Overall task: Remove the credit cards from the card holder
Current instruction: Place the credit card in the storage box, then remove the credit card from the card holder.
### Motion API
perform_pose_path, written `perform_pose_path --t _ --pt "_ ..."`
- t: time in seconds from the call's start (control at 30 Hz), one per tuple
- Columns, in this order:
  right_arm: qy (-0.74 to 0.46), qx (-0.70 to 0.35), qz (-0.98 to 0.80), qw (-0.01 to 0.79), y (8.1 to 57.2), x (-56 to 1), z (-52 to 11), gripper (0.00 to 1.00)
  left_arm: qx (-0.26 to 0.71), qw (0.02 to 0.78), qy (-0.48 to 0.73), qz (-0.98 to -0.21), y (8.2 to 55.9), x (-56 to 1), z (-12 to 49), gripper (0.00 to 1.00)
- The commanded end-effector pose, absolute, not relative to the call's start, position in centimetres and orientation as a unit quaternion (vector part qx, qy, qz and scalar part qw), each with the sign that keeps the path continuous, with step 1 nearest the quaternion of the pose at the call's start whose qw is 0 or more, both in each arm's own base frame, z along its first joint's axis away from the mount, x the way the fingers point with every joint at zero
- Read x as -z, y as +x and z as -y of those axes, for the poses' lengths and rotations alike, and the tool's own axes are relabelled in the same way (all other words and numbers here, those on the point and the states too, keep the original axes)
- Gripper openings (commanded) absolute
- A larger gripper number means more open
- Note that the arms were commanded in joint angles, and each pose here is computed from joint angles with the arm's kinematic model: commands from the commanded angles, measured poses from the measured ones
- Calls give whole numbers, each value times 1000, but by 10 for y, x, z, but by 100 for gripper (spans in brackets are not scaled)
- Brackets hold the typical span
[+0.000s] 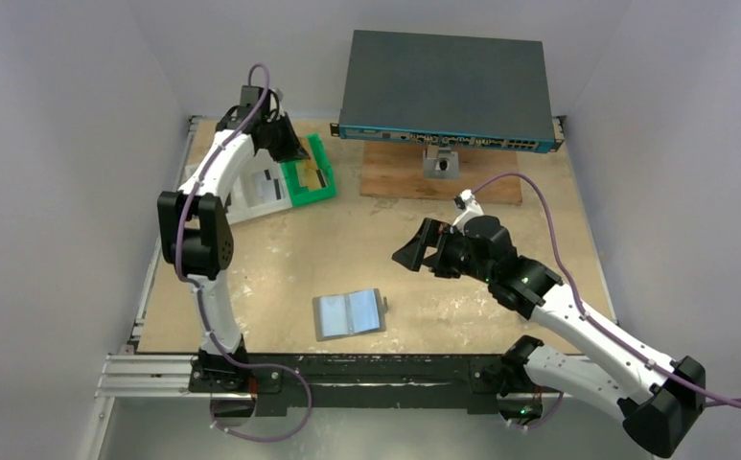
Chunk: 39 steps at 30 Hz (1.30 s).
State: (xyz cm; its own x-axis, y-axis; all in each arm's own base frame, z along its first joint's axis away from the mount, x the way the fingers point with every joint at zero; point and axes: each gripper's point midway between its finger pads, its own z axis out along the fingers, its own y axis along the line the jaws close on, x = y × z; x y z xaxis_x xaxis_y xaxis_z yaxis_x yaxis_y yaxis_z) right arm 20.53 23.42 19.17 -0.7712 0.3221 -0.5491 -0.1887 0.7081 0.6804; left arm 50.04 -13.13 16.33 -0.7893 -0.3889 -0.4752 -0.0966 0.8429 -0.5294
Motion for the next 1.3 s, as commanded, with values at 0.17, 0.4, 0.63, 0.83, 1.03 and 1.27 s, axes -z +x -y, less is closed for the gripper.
perform_pose_path --t 0.17,0.4,0.63,0.83,1.03,1.27 --pt "32 -373 -859 349 207 -198 -232 99 225 300 -111 -920 529 -169 118 8" --pt "28 -373 -863 341 208 -194 -235 99 214 293 -109 -926 523 -171 112 40" --pt "21 -348 -875 336 210 -180 -232 99 232 311 -104 -916 502 -205 115 62" --pt "-1 -318 -898 304 202 -152 -228 99 256 296 -119 -913 444 -198 125 73" --pt "-23 -319 -904 285 195 -137 -241 99 253 269 -100 -924 367 -177 148 74" --pt "-17 -316 -903 290 189 -138 -278 99 250 241 -58 -936 275 -153 165 74"
